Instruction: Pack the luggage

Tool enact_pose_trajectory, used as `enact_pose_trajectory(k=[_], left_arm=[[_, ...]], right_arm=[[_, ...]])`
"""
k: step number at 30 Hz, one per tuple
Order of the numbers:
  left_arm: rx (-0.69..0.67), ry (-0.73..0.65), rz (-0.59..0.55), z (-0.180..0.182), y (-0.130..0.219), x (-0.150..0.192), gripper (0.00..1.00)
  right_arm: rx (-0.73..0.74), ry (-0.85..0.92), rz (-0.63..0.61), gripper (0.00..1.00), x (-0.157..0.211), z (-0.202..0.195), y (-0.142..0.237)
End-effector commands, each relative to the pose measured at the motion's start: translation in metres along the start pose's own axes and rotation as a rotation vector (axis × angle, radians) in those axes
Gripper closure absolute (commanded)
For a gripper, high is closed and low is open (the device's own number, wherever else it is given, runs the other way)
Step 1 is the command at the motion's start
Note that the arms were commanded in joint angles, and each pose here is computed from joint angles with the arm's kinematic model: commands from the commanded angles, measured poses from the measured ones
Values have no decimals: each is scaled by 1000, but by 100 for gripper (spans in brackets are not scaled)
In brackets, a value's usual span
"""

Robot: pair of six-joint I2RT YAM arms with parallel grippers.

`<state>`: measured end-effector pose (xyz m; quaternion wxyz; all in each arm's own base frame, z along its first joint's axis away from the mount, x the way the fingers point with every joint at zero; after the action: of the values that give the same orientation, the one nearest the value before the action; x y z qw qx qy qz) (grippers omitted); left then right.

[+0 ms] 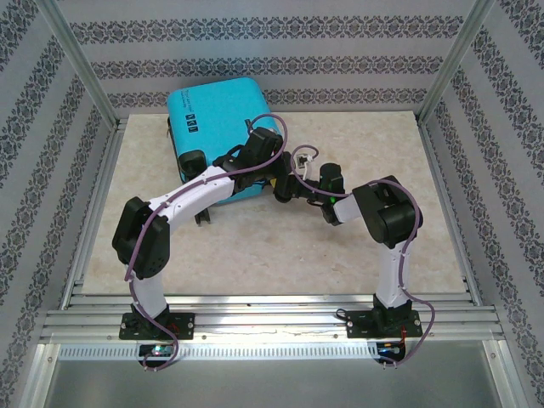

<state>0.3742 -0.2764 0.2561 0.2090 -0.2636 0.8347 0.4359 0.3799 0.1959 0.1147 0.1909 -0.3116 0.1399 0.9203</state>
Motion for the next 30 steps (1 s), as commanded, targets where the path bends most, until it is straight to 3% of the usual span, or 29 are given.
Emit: enact_pose_trajectory(k=[1, 8, 13, 23, 30], left_arm=[[225, -73, -216, -46, 39, -51, 90], [233, -73, -215, -46, 38, -51, 90], [235, -74, -213, -46, 38, -50, 90], [252, -69, -206, -48, 35, -50, 90], [260, -68, -206, -48, 35, -50, 90]], right_arm=[[-87, 10, -18, 50, -12, 4, 1], [-131, -32, -38, 64, -20, -1, 6], [-131, -35, -39, 69, -20, -1, 6], [-176, -71, 10, 60, -17, -3, -5], [-212, -87, 50, 59, -13, -2, -12]])
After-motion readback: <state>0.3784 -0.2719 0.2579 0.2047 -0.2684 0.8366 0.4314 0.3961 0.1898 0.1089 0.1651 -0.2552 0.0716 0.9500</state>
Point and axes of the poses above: each hand's point on the last joint's axis, 136 mm out from that joint toward the fingers, its own y axis back along the fingers, its own z axis along the line the jaws close on, x = y × z, the point moved 9 cm from there along y, back along the fingers, and after that the axes turned 2 degrees about -y, right-handed, at the moved point
